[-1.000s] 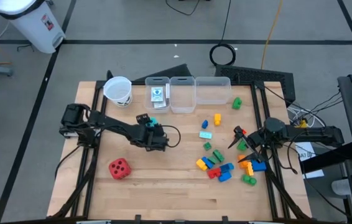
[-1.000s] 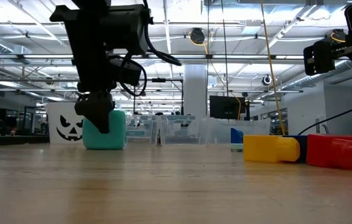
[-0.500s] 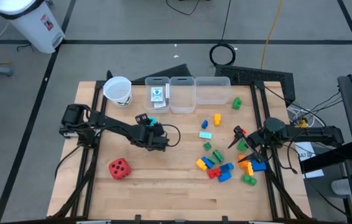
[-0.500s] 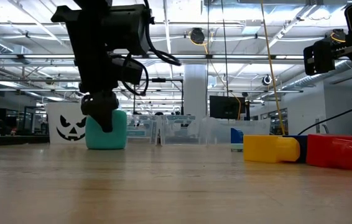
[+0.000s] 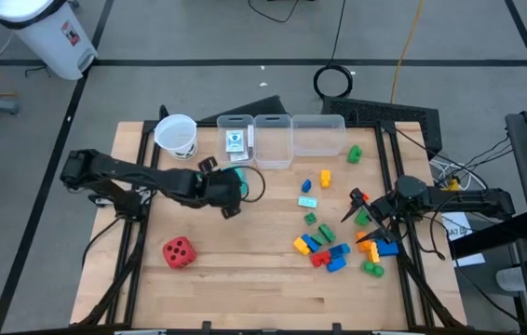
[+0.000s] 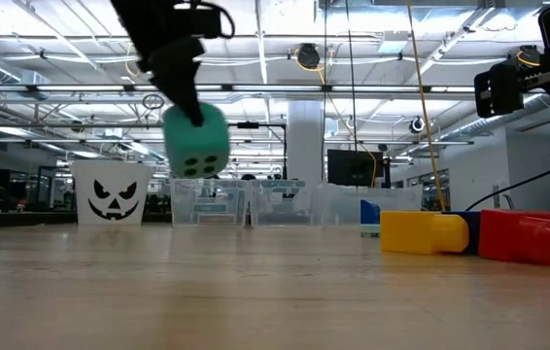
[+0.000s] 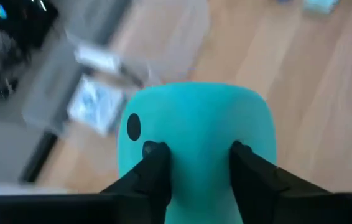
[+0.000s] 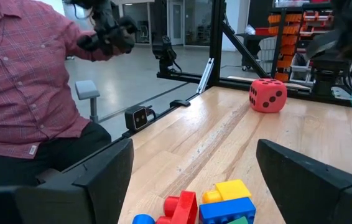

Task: Pick & Place Toys
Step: Put the light blue dice into the middle transparent bin

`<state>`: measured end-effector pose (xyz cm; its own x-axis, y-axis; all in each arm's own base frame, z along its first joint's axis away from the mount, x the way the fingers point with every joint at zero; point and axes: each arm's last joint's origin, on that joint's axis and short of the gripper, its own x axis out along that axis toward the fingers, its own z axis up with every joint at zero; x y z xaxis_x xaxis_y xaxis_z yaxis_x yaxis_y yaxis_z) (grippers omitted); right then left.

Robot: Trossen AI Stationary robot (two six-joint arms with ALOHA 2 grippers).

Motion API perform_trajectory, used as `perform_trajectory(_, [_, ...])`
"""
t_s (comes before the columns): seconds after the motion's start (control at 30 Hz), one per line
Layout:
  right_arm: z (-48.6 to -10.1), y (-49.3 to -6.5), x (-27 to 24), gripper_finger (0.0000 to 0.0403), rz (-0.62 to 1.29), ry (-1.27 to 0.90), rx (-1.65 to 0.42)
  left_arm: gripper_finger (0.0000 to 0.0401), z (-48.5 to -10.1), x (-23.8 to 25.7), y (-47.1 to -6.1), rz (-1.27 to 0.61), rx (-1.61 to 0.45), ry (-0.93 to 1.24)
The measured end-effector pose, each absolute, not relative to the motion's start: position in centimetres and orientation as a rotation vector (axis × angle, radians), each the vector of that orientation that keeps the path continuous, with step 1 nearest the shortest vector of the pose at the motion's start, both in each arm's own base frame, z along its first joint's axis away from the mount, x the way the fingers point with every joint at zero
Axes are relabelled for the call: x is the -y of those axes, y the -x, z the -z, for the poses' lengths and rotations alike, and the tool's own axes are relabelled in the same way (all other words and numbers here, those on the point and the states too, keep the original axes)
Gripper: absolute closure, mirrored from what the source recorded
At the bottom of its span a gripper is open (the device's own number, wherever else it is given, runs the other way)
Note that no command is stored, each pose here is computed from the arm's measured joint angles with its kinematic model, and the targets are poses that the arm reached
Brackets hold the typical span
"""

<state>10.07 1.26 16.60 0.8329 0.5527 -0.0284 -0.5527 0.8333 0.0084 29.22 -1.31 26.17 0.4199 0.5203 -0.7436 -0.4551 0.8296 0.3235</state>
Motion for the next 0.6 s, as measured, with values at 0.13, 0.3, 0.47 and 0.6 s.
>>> perform_trajectory(0.13, [-16.6, -10.1, -1.3, 0.0088, -0.586, 0.000, -0.030, 0.0284, -27.4, -0.1, -30.5, -0.582, -0.831, -0.147])
perform_trajectory(0.3, [-16.6, -10.1, -1.3, 0.0088, -0.586, 0.000, -0.030, 0.0286, -27.9, -3.3, -32.5, -0.594, -0.728, -0.283])
perform_trajectory(0.47, [-16.6, -10.1, -1.3, 0.0088, -0.586, 0.000, -0.030, 0.0286, -27.6, -7.6, -34.3, -0.610, -0.669, -0.446])
perform_trajectory(0.6, [-16.6, -10.1, -1.3, 0.0088, -0.586, 0.000, -0.030, 0.0286, -26.0, -11.2, -35.5, -0.574, -0.641, -0.492])
